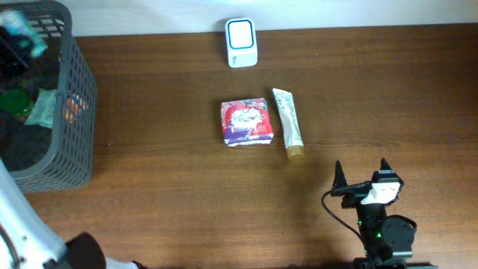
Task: Scan the item barcode
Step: 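Reach into the basket and grasp the small green Kleenex tissue pack, then hold the Kleenex pack under the scanner, then set it left of the pack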
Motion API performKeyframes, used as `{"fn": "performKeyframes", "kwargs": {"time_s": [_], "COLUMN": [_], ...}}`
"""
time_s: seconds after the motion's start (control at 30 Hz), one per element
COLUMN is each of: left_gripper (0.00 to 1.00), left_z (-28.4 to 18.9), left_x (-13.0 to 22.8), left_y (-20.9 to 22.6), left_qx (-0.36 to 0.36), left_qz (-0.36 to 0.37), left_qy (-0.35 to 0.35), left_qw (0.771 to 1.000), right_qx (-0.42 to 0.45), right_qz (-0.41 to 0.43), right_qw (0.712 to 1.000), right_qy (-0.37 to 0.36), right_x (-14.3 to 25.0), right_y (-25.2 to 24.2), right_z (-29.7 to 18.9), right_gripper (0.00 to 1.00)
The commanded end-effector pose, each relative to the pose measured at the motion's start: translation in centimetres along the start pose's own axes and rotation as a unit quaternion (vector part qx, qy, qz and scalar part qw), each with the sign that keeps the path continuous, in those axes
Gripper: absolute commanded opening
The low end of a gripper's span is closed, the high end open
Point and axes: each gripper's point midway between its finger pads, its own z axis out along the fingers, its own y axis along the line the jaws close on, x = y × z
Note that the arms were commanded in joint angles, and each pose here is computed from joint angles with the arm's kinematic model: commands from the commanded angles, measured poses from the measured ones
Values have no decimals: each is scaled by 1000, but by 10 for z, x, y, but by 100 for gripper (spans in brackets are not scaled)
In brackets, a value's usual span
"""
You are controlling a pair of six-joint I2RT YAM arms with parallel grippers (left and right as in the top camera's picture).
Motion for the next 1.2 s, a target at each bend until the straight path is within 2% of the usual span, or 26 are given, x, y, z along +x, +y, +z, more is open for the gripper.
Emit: {"fn": "performKeyframes", "kwargs": {"time_s": [0.0, 0.07, 0.13, 0.2, 0.23, 0.27, 0.37, 0.57, 0.63, 0.7, 0.83, 0.97, 1.17], "left_gripper": [0, 0, 0, 0, 0, 0, 0, 0, 0, 0, 0, 0, 0], "left_z": [-2, 17, 52, 71, 93, 101, 147, 212, 224, 235, 253, 258, 255], "left_x": [38, 64, 102, 127, 158, 169, 226, 329, 352, 374, 400, 425, 446], "left_y": [-108, -127, -120, -112, -107, -106, -96, -94, -85, -73, -62, -85, -115], "left_qx": [210, 201, 99, 28, -34, -54, -166, -208, -222, -252, -266, -225, -202], "left_qz": [18, 26, 50, 77, 112, 115, 84, 95, 101, 76, 59, 50, 83], "left_qy": [76, 120, 173, 210, 253, 267, 324, 424, 447, 461, 474, 500, 500], "left_qw": [975, 972, 979, 974, 960, 955, 928, 876, 861, 848, 837, 835, 838], "right_qx": [8, 8, 8, 8, 8, 8, 8, 8, 8, 8, 8, 8, 8], "right_qz": [1, 1, 1, 1, 1, 1, 1, 1, 1, 1, 1, 1, 1], "right_qw": [1000, 1000, 1000, 1000, 1000, 1000, 1000, 1000, 1000, 1000, 1000, 1000, 1000], "right_qy": [1, 1, 1, 1, 1, 1, 1, 1, 1, 1, 1, 1, 1], "right_x": [3, 3, 3, 3, 3, 3, 3, 3, 3, 3, 3, 3, 3], "right_y": [-3, -3, -3, -3, -3, -3, -3, -3, -3, -3, -3, -3, -3], "right_z": [0, 0, 0, 0, 0, 0, 0, 0, 0, 0, 0, 0, 0], "right_gripper": [99, 99, 99, 99, 99, 99, 99, 99, 99, 98, 99, 99, 99]}}
